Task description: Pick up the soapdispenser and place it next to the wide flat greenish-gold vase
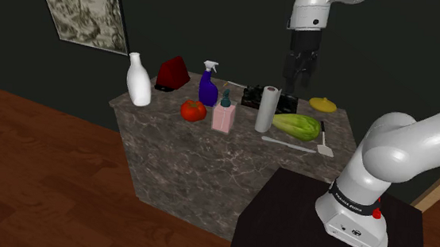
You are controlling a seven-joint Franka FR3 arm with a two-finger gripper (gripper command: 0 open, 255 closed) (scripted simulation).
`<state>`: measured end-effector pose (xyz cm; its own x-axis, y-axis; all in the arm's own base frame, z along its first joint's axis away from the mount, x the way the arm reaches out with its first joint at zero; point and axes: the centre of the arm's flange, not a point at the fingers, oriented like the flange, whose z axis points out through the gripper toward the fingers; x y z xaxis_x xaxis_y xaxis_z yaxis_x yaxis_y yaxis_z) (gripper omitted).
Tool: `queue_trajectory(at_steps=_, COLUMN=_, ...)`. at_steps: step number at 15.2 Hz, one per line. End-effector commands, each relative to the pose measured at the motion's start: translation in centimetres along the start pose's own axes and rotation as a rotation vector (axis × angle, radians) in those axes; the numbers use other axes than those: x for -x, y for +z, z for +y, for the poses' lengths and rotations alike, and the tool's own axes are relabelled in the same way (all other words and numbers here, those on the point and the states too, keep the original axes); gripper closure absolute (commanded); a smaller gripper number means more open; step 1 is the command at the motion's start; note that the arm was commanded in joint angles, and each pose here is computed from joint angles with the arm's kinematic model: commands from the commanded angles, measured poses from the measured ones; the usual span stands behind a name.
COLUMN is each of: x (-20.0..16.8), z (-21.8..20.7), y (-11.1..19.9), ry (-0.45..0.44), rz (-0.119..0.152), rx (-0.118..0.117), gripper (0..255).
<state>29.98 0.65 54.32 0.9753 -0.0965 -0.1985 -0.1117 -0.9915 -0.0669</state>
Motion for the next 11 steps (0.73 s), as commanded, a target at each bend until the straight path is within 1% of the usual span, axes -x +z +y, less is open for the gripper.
queue_trajectory(at_steps=1, x=0.0, z=0.0, y=0.0, ry=0.0, rz=0.0, rx=0.0, gripper=0)
queue_trajectory(at_steps=11, x=-12.4, z=0.0, y=2.3, ry=0.112, rz=0.033, rx=-0.022, gripper=0)
